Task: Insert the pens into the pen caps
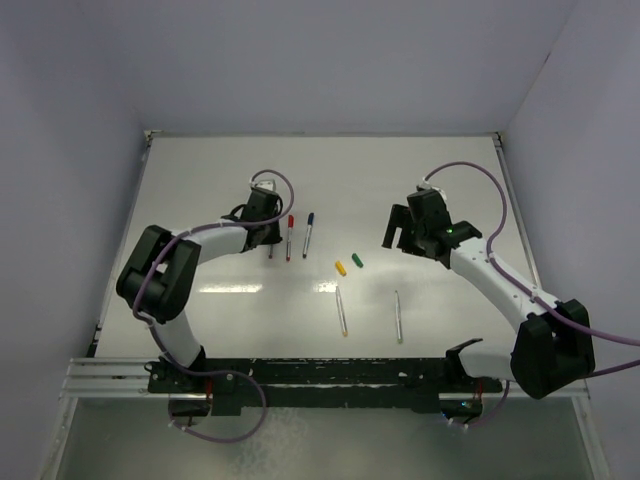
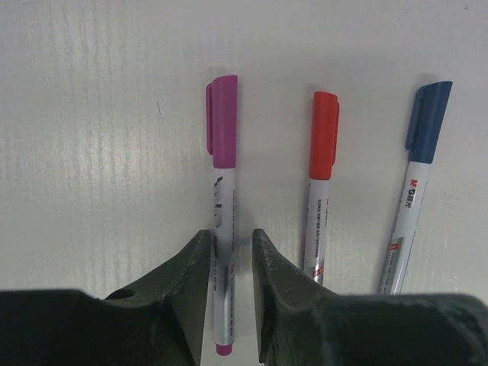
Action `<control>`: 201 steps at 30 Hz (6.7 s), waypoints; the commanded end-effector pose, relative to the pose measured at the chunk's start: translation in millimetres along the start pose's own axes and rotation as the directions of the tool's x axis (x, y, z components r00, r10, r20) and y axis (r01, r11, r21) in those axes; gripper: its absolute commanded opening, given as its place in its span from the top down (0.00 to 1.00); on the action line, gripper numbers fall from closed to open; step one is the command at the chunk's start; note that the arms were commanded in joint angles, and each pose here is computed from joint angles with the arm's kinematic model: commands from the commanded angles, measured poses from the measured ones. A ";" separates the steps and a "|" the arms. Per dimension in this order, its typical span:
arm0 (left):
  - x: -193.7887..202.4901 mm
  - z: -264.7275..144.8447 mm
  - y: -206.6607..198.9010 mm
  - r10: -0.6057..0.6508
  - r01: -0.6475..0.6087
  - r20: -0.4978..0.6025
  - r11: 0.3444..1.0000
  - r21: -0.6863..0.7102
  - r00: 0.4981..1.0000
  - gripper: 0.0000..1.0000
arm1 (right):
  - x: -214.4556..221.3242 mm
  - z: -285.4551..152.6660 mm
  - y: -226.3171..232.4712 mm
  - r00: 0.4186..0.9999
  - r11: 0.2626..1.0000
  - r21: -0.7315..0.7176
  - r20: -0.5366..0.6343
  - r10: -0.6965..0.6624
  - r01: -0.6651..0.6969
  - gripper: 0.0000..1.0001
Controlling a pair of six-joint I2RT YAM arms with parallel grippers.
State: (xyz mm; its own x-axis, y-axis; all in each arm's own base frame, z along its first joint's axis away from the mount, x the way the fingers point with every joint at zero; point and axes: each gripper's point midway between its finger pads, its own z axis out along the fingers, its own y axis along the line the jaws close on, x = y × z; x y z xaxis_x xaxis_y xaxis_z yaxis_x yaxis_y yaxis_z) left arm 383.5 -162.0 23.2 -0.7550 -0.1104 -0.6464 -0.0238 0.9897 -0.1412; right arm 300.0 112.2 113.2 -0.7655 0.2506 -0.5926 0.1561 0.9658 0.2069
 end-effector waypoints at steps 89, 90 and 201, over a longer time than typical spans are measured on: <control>220.9 -127.2 -72.4 0.449 -0.466 -0.420 0.882 0.068 0.789 0.62 | -1.3 -24.8 11.8 0.993 0.986 -0.167 0.113 0.021 -0.002 0.10; 221.1 -126.1 -72.4 0.447 -0.466 -0.421 0.883 0.065 0.789 0.62 | -0.4 -24.2 11.9 0.994 0.986 -0.168 0.110 0.024 -0.005 0.10; 126.2 -230.9 -72.3 0.216 -0.194 -0.027 0.922 0.336 0.976 1.00 | 77.2 72.4 136.8 0.806 0.782 -0.370 -0.129 -0.578 0.501 0.59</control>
State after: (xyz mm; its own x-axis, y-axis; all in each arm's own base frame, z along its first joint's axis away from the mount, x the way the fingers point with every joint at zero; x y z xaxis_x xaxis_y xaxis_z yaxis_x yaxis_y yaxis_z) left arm 124.6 -224.4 99.3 -0.8083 0.1552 -0.5679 0.3422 0.9088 -0.2388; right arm 294.3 259.5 30.1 -0.8141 -0.3583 -0.4570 -0.4743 0.8644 0.1672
